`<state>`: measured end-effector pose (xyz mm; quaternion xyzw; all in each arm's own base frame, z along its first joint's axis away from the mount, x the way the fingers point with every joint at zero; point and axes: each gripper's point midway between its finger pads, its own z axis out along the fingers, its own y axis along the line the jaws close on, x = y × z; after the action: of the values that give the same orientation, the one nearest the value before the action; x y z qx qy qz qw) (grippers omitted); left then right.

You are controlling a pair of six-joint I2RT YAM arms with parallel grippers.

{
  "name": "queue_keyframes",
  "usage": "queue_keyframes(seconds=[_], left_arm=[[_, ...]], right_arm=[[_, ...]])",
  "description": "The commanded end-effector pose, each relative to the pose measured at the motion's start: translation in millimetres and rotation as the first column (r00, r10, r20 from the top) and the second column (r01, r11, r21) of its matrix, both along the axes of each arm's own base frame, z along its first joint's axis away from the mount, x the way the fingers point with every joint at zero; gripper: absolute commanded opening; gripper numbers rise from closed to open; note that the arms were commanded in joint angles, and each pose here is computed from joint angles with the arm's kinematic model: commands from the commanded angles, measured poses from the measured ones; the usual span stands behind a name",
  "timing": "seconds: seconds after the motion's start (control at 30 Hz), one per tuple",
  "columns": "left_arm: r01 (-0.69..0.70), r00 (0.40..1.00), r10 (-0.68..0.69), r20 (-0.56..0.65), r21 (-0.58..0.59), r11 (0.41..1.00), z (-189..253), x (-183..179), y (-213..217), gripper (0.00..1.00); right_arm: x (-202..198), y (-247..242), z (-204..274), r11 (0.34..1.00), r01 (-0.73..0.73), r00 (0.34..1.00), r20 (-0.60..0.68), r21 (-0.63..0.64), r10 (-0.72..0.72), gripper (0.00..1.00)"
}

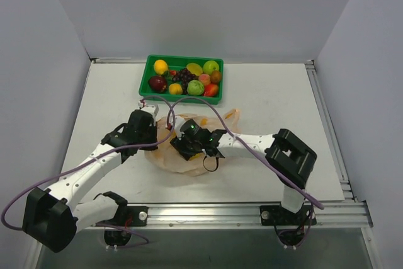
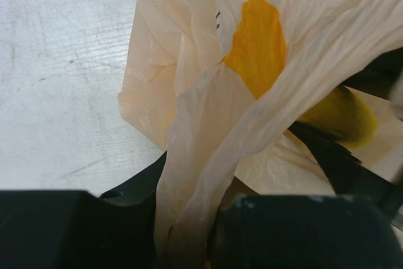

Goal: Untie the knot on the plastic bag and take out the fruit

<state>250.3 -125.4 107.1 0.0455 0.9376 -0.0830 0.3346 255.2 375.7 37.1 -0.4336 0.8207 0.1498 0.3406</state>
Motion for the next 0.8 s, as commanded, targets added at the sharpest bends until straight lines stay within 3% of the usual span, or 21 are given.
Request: queue_keyframes(seconds=[0.0,0.23,0.47,0.53,0.77], left_arm=[[-0.008,0.999,0.008,0.043,0.000,1.000,10,10,1,0.27],[-0.031,0.998,0.030,0.051,0.002,1.000,11,13,6,0.27],[-0.012,0.999,0.012,0.033,-0.004,1.000,8,11,3,0.27],[0.007,1.000,-0.007,0.025,-0.011,1.000,7,10,0,0.27],[0.117,0.993,-0.117,0.010,-0.076,0.990,5,4,-23,0.27]], right_arm=[[-3,0,58,0.991,0.000,0.999,0.041,0.132,-0.006,0.23],[-18,-14,120,0.958,-0.037,0.999,0.044,0.285,0.026,0.17],[3,-20,210,0.844,-0.048,0.998,0.059,0.534,0.020,0.16],[28,-27,231,0.828,-0.022,0.995,0.095,0.560,-0.038,0.17],[143,-50,224,0.830,0.168,0.933,0.186,0.533,-0.309,0.23]])
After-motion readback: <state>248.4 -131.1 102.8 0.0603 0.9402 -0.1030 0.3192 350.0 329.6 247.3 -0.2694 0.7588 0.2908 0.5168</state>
